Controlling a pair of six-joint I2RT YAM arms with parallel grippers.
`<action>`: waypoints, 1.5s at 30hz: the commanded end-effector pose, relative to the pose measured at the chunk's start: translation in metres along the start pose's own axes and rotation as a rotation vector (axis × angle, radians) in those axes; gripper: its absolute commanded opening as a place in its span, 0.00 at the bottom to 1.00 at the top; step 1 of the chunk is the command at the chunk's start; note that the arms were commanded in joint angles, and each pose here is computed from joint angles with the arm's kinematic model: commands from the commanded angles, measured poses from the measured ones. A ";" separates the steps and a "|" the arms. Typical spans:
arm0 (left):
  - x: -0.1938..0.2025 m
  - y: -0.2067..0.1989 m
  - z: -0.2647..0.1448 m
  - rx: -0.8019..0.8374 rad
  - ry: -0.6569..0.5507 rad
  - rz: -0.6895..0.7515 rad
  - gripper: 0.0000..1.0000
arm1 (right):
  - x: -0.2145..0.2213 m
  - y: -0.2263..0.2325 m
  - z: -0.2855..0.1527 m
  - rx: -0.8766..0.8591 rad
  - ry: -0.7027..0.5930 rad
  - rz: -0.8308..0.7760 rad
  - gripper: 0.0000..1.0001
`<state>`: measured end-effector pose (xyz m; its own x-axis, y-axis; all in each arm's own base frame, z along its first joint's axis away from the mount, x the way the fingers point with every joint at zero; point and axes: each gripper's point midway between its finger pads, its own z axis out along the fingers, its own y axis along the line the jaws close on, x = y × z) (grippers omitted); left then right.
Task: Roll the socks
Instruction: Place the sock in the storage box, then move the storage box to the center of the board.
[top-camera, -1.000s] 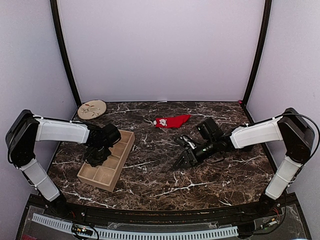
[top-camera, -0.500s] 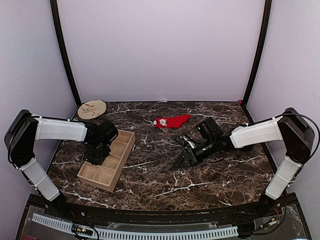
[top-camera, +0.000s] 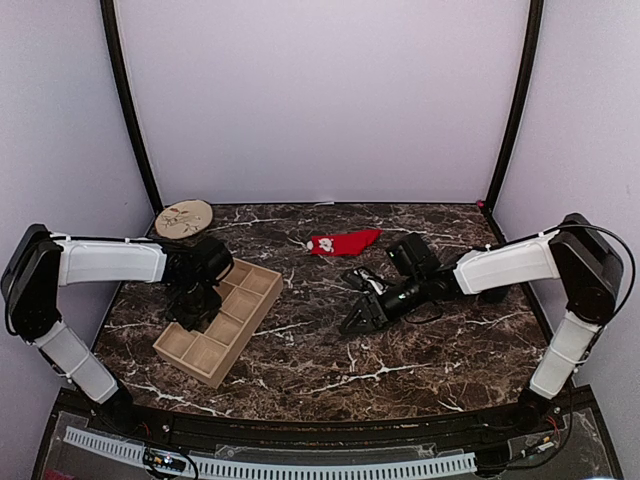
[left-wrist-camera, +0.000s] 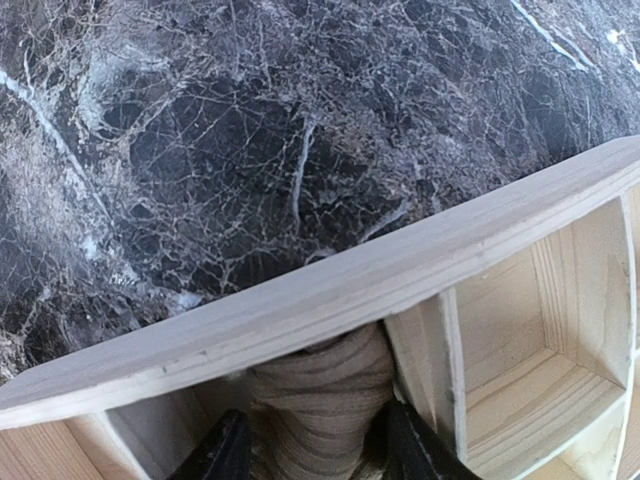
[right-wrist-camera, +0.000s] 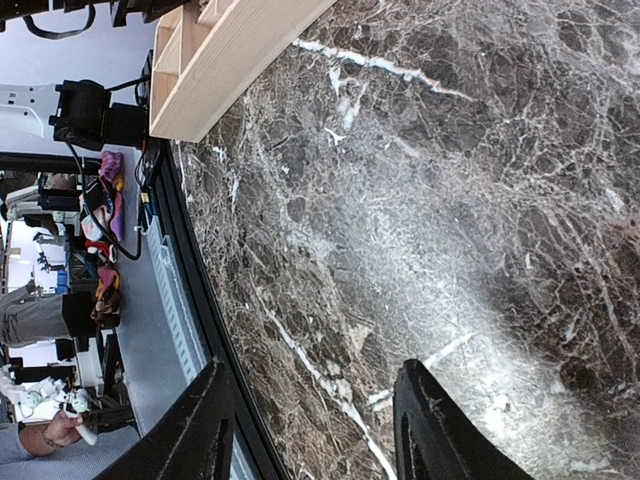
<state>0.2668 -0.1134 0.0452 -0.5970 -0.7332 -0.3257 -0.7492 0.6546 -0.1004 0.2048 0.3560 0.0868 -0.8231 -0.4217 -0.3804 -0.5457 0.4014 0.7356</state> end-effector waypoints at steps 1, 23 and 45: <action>-0.008 0.002 -0.013 0.027 -0.024 0.006 0.50 | -0.011 0.005 0.006 -0.010 -0.015 -0.029 0.51; -0.029 -0.104 -0.116 0.454 -0.283 0.431 0.44 | -0.038 -0.015 0.003 0.159 -0.075 -0.058 0.51; 0.074 -0.157 -0.063 0.434 -0.237 1.148 0.46 | -0.177 -0.121 -0.060 0.497 -0.419 0.212 0.53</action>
<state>0.3293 -0.2890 0.0990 -0.7361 0.2353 -0.6346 0.3101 0.9507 -0.0072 0.4006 0.3252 0.0834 -0.8607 -0.0716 -0.5041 -0.3483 0.8050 0.4804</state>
